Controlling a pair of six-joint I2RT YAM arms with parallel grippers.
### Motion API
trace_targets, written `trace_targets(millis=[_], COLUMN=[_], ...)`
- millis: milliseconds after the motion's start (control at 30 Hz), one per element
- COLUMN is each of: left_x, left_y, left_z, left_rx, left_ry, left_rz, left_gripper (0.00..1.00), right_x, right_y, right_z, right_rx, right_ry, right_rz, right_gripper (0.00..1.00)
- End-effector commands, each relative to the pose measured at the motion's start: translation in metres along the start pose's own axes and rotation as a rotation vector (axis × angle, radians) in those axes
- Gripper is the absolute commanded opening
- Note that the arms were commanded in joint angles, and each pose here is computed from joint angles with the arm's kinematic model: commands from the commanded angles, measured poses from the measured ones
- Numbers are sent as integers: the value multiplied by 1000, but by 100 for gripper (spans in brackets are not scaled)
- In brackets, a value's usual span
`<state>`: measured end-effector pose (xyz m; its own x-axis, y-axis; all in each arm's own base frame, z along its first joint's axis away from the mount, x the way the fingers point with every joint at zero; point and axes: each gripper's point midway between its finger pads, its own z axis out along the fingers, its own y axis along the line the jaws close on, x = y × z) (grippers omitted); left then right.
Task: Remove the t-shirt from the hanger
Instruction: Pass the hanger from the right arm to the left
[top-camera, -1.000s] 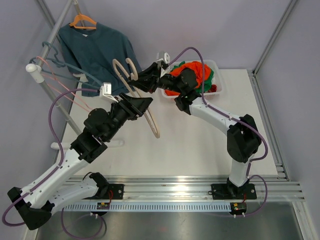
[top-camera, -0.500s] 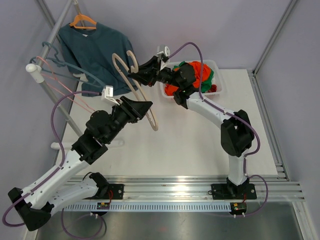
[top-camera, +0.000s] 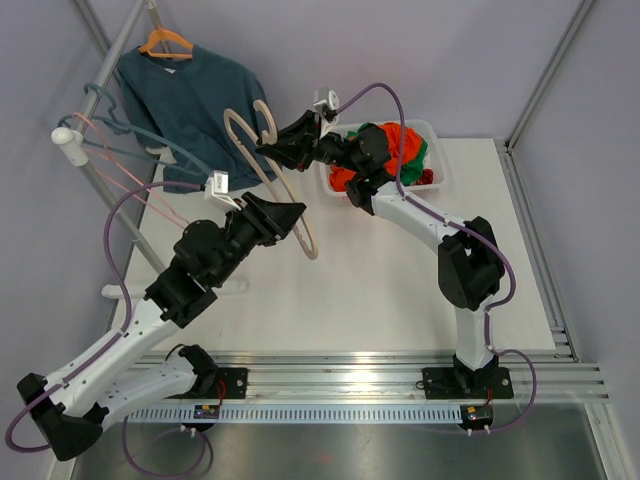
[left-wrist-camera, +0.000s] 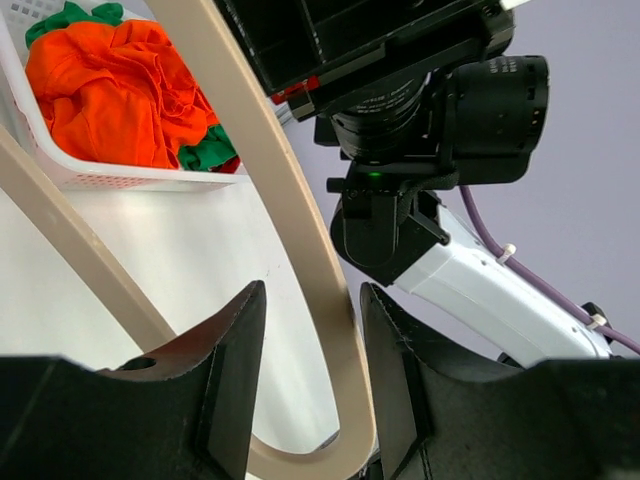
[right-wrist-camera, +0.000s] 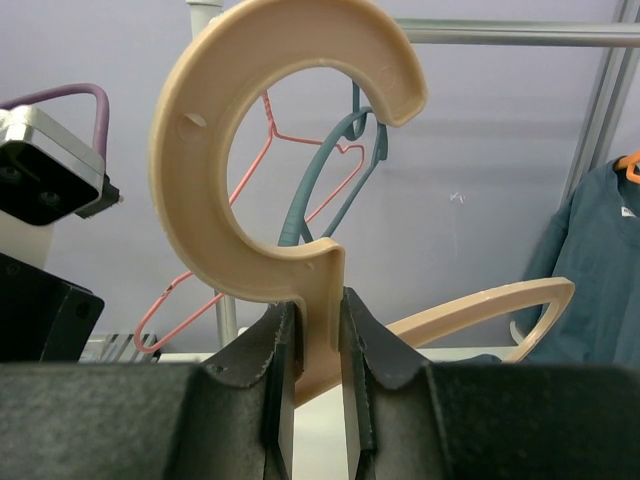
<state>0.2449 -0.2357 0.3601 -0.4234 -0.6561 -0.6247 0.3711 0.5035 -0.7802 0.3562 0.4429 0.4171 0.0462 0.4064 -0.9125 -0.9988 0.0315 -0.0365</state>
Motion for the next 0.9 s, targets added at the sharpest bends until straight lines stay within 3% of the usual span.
trace_targets(millis=[0,200,367,533,633,800,867], left_x=[-6,-6,-8,-10,-11,-11,-12], left_y=[-13,-11,-10,-9,-8,-6,-5], left_z=[3,10,11,12,13,13,14], left_rx=[46,31,26,17,13,2,-4], left_ry=[-20,-24,-38,-48,-51,-56,-59], left_rz=[-5,1,3,4,6,8,9], left_gripper=[45,45,31,29,22,1,0], right_x=[-31,-28,-23,-21,-21,-21,-22], right_y=[8,9,10,10,12,13,13], right_z=[9,10,13,14,14,13,13], right_rx=[-42,-46,-49,-45,-46,-43,-43], right_ry=[-68,-67,-64,-60,-59,-57,-57], right_rz=[-71,-70,-62,-68,-70,-75,-75], right_gripper=[0,0,0,0,0,2,2])
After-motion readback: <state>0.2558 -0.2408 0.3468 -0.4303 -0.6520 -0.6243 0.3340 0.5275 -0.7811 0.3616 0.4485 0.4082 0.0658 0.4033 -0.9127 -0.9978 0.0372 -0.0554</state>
